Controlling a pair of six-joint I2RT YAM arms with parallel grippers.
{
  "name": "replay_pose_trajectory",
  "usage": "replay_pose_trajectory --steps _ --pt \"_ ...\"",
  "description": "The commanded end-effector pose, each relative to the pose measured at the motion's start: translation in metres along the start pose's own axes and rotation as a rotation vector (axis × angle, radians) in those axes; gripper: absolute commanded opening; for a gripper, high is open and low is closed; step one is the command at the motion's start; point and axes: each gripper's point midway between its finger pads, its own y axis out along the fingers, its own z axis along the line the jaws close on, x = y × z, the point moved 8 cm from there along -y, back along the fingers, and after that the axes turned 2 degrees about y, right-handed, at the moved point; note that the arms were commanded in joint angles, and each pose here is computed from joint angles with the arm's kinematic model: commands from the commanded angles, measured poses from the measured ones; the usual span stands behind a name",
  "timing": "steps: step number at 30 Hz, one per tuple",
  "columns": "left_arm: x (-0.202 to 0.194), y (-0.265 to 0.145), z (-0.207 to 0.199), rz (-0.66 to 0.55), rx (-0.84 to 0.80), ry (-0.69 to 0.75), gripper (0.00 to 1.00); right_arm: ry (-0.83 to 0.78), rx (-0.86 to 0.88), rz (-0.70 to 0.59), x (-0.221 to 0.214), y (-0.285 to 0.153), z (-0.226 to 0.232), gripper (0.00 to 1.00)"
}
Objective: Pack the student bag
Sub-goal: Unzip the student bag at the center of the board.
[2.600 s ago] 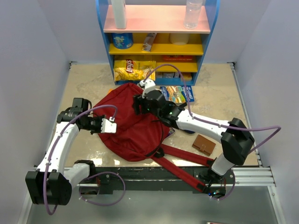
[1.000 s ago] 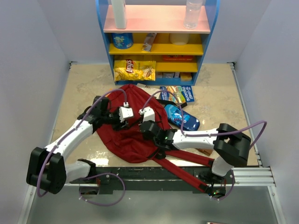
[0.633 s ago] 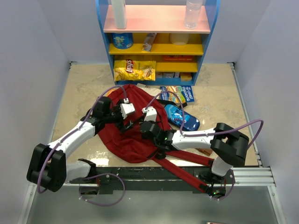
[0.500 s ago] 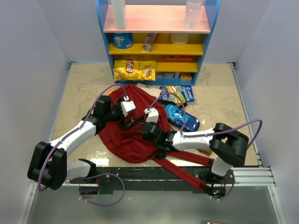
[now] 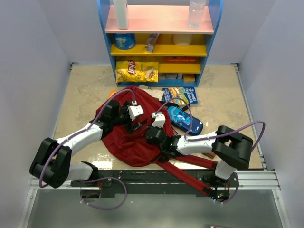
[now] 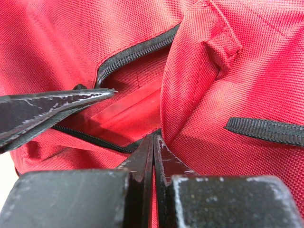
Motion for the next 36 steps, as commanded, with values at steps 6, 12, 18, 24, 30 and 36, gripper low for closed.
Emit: replay_pose_trajectory --steps 6,12,18,24,30,36 --pt "0.001 0.006 0.008 0.002 0.171 0.028 0.83 0.031 -0.002 -0.015 0.006 -0.004 0.003 0.00" --pt "0.003 0.004 0.009 0.027 0.222 0.029 0.76 0.036 -0.006 -0.013 0.005 -0.007 -0.001 0.00" --pt "0.011 0.004 0.013 0.028 0.218 0.028 0.33 0.036 -0.005 -0.018 0.008 -0.008 0.002 0.00" --pt "0.037 -0.003 0.021 0.001 0.207 0.031 0.00 0.032 -0.011 -0.031 0.014 -0.012 0.000 0.00" --pt "0.063 -0.022 0.019 0.001 0.129 0.020 0.00 0.023 -0.073 -0.112 0.049 -0.032 -0.003 0.03" --pt "0.067 -0.037 0.010 0.032 0.052 0.030 0.00 0.102 -0.329 -0.151 0.081 -0.079 -0.039 0.34"
